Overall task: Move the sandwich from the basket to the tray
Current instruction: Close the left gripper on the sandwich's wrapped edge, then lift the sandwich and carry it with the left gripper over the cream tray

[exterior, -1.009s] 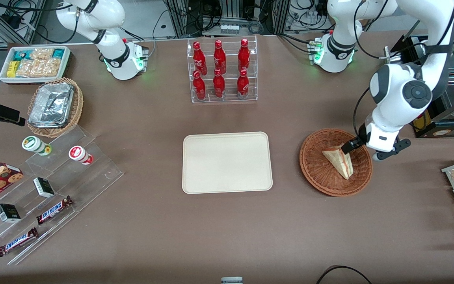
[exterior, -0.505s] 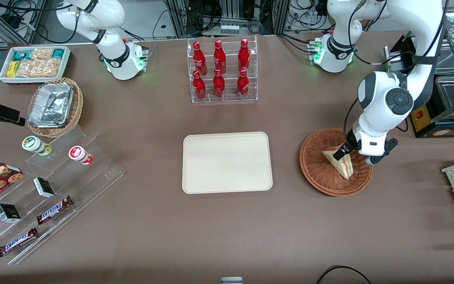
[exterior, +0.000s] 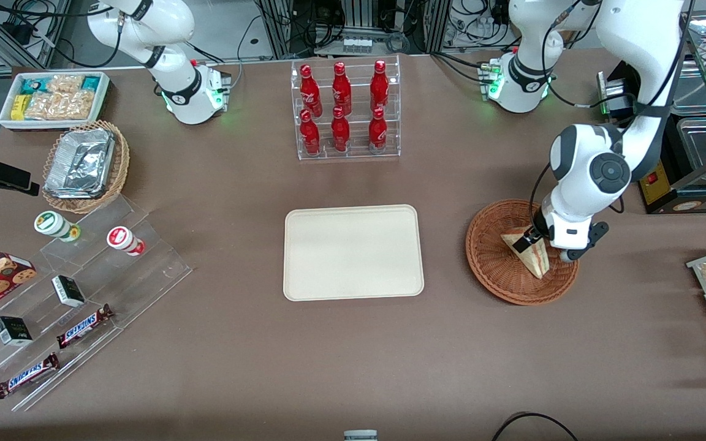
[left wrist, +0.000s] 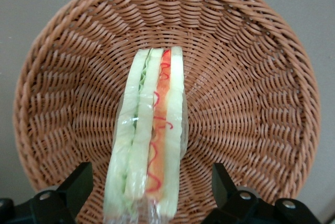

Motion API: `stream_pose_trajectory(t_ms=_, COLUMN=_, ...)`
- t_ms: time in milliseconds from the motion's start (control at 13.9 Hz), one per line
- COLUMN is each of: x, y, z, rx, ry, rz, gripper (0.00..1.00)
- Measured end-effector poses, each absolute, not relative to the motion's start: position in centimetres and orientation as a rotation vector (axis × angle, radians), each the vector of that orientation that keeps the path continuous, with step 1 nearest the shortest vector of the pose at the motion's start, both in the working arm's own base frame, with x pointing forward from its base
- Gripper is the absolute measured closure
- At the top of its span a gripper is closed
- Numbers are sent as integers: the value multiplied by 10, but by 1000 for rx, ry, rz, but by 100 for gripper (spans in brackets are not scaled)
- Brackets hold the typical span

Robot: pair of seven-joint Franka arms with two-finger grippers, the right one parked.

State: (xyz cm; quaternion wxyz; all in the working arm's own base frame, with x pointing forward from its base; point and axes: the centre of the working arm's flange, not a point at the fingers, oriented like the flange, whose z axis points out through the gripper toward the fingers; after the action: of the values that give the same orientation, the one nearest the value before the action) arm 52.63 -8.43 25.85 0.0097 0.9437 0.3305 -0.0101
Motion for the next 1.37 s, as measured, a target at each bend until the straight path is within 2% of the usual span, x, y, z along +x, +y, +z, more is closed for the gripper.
stream_pose_trajectory(t_ms=216, x=525, y=-82, z=243, rx=2949, ry=1053, rz=-65, gripper=5)
stream_pose_trajectory(t_ms=288, x=525, y=-81, z=243, rx=2948, ry=1055, rz=-67, gripper=11)
stream_pose_trajectory(t_ms=432, x=526, y=-81, z=247, rx=2954, ry=1057, rz=-84, gripper=37)
stream_pose_trajectory(t_ms=577, x=529, y=-82, z=264, rx=2964, ry=1057, rz=-111, gripper=57)
stream_pose_trajectory(t_ms=721, x=536, y=-84, z=295, rx=2978, ry=1050, rz=-139, gripper=68)
stream_pose_trajectory(t_ms=1009, x=559, y=-125, z=366, rx=3022, ry=944, rz=-168, gripper=83)
stream_pose_trajectory(t_ms=1153, x=561, y=-168, z=373, rx=3056, ry=840, rz=-179, gripper=83)
stream_pose_trajectory(t_ms=1369, x=562, y=-235, z=356, rx=3097, ry=678, rz=-198, gripper=83)
